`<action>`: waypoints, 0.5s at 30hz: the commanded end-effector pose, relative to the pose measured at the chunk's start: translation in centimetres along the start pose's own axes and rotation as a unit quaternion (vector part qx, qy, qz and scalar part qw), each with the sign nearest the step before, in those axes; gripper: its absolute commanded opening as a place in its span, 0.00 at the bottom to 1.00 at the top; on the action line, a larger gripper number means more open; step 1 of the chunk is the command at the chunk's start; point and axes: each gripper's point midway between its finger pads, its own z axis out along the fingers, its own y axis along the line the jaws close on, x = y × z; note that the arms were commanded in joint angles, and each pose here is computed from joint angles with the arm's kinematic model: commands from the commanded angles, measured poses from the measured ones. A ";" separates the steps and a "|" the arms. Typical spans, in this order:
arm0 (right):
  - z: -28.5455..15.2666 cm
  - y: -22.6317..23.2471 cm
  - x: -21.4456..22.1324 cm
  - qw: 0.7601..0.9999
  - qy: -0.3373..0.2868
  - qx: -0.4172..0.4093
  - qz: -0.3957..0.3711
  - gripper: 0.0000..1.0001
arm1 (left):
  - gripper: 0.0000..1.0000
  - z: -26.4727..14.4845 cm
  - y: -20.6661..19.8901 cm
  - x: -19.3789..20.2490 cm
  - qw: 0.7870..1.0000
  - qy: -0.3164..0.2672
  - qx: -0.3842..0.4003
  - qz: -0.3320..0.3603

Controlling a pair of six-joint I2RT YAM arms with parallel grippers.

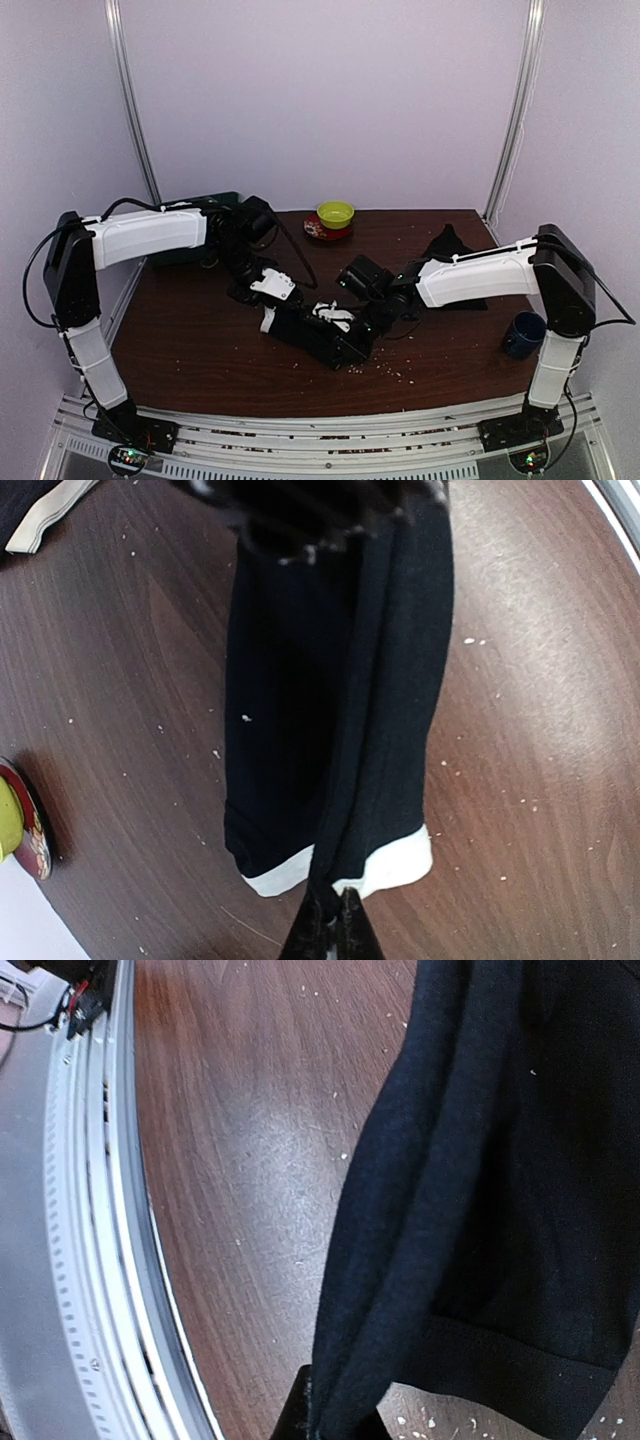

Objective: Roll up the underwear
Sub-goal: Fold the underwear at the center of the board.

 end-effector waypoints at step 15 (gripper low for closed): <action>-0.4 -3.6 1.0 0.988 0.011 -0.062 0.140 0.00 | 0.11 2.5 6.1 3.2 0.997 0.080 -0.009 0.016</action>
